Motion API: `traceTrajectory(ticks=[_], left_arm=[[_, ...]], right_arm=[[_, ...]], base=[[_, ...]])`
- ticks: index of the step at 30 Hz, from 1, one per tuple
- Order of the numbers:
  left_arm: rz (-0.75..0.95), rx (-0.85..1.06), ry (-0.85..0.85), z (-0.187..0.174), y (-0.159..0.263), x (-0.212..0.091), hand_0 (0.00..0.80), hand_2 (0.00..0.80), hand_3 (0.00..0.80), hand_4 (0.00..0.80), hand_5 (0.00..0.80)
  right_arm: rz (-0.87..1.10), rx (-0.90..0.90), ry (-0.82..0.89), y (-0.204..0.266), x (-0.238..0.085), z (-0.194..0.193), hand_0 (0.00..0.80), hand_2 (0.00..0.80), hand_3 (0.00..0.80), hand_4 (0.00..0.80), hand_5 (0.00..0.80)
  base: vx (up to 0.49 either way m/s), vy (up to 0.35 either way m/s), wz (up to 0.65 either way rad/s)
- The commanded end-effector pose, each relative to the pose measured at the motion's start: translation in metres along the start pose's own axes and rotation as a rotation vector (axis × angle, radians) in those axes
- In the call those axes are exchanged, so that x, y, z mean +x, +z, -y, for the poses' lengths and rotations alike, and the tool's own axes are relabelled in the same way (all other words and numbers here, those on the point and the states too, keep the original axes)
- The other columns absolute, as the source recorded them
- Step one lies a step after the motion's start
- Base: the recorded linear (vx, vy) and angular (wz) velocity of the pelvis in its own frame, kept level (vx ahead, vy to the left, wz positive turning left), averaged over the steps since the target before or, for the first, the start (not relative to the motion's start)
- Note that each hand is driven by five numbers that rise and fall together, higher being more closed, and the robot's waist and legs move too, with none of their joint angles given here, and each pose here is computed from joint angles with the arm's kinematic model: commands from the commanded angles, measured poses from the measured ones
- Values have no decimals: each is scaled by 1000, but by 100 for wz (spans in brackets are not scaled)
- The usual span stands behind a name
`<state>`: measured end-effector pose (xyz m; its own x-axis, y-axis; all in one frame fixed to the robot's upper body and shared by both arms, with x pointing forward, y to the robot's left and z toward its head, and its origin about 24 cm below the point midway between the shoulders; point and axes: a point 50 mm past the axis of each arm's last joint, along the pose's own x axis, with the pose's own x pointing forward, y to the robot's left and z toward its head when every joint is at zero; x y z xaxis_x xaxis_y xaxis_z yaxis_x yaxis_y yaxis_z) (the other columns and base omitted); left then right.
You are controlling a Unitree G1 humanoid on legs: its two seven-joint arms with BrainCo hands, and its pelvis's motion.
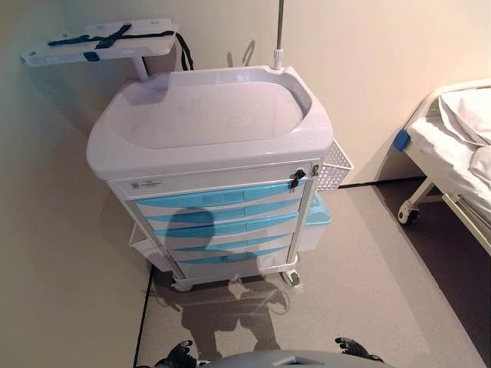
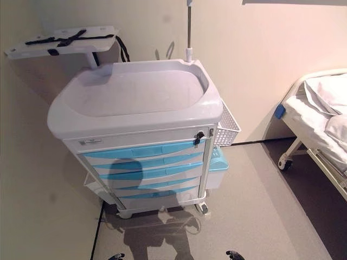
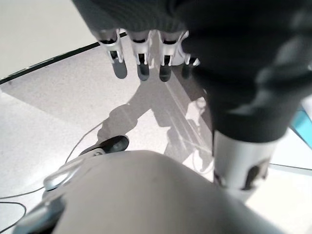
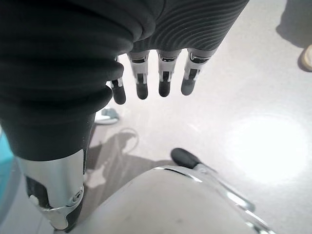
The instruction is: Open the drawer and pick up the medicine
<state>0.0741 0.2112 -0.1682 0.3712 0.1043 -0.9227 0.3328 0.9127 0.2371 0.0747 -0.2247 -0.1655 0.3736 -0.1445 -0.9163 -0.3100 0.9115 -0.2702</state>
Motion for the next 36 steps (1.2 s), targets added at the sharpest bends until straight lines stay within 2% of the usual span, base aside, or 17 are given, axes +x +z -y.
traceTrajectory(ticks=[1, 6, 14, 15, 22, 26, 27, 29, 36], left_arm=[[74, -89, 44, -7, 26, 5, 0, 0, 0, 0, 0], [127, -168, 88, -17, 40, 6, 0, 0, 0, 0, 0], [498, -504, 109, -46, 115, -4, 0, 0, 0, 0, 0], [498, -504, 109, -46, 115, -4, 0, 0, 0, 0, 0], [841, -599, 60, -63, 184, -36, 0, 0, 0, 0, 0], [920, -646, 23, -63, 199, -45, 0, 0, 0, 0, 0], [979, -687, 2, -63, 214, -52, 0, 0, 0, 0, 0], [983, -700, -3, -63, 217, -53, 0, 0, 0, 0, 0], [1137, -884, -120, -58, 263, -75, 0, 0, 0, 0, 0]], right_arm=[[87, -8, -28, 29, 5, 6, 0, 0, 0, 0, 0], [120, 2, -52, 39, 6, 12, 0, 0, 0, 0, 0], [265, -8, -131, 80, 6, 41, 0, 0, 0, 0, 0], [265, -8, -131, 80, 6, 41, 0, 0, 0, 0, 0], [350, -31, -194, 110, 2, 61, 0, 0, 0, 0, 0], [359, -18, -206, 114, 2, 63, 0, 0, 0, 0, 0], [375, 0, -213, 118, 1, 64, 0, 0, 0, 0, 0], [380, 5, -213, 120, 1, 64, 0, 0, 0, 0, 0], [389, 9, -215, 121, 1, 60, 0, 0, 0, 0, 0]], base=[[-31, 17, -1], [-39, 16, -1], [-126, 15, -1], [-74, 1, -5], [-108, -3, 3], [-72, -9, 18], [-89, -2, 16], [-79, 6, 17], [-36, 27, 3]])
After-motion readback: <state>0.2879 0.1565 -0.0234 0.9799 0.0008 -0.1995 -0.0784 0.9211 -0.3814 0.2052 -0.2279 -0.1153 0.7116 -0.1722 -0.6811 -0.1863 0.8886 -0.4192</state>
